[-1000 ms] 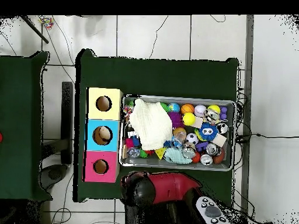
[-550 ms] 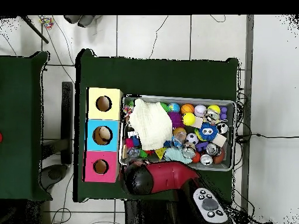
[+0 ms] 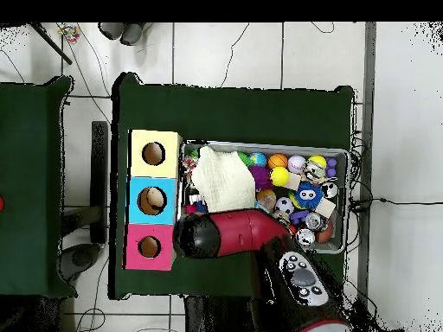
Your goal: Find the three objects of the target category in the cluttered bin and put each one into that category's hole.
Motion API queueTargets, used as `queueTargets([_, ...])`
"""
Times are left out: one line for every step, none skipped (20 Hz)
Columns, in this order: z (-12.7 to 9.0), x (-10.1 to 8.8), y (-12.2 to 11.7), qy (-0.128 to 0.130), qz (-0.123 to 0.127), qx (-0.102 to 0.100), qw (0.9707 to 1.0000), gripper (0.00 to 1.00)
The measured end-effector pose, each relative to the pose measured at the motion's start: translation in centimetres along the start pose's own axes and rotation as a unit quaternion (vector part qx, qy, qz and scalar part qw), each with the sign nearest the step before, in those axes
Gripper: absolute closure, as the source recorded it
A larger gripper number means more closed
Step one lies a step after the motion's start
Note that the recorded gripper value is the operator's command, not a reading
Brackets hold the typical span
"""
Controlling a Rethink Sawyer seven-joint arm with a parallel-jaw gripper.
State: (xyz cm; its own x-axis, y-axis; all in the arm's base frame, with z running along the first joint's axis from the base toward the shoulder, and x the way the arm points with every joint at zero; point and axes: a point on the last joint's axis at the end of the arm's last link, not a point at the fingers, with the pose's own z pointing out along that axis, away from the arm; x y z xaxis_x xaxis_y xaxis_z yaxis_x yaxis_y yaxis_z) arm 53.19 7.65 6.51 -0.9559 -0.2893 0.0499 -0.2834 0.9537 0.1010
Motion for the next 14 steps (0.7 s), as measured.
queueTargets([0.1, -0.6, 0.0, -0.001, 0.0, 0.0, 1.0, 0.0])
queueTargets([0.2, -1.1, -0.1, -0.003, -0.001, 0.001, 1.0, 0.0])
queueTargets([0.4, -2.1, -0.1, -0.006, -0.002, 0.002, 1.0, 0.0])
queueTargets([0.5, -2.8, -0.2, -0.009, -0.003, 0.003, 1.0, 0.0])
queueTargets([0.7, -4.1, -0.2, -0.013, -0.005, 0.005, 0.9999, 0.0])
queueTargets([0.8, -4.8, -0.3, -0.015, -0.006, 0.006, 0.9998, 0.0])
queueTargets([0.9, -5.3, -0.3, -0.016, -0.007, 0.007, 0.9998, 0.0])
queueTargets([1.0, -6.8, -0.6, -0.02, -0.007, 0.009, 0.9997, 0.0])
queueTargets([1.0, -7.3, -0.7, -0.021, -0.006, 0.009, 0.9997, 0.0])
queueTargets([1.1, -8.0, -0.9, -0.022, -0.005, 0.009, 0.9997, 0.0])
queueTargets([1.0, -9.3, -1.5, -0.023, 0.0, 0.008, 0.9997, 0.0])
queueTargets([1.0, -9.9, -1.9, -0.023, 0.003, 0.008, 0.9997, 0.0])
queueTargets([0.9, -10.4, -2.2, -0.024, 0.006, 0.007, 0.9997, 0.0])
queueTargets([0.9, -10.9, -2.6, -0.024, 0.01, 0.006, 0.9996, 0.0])
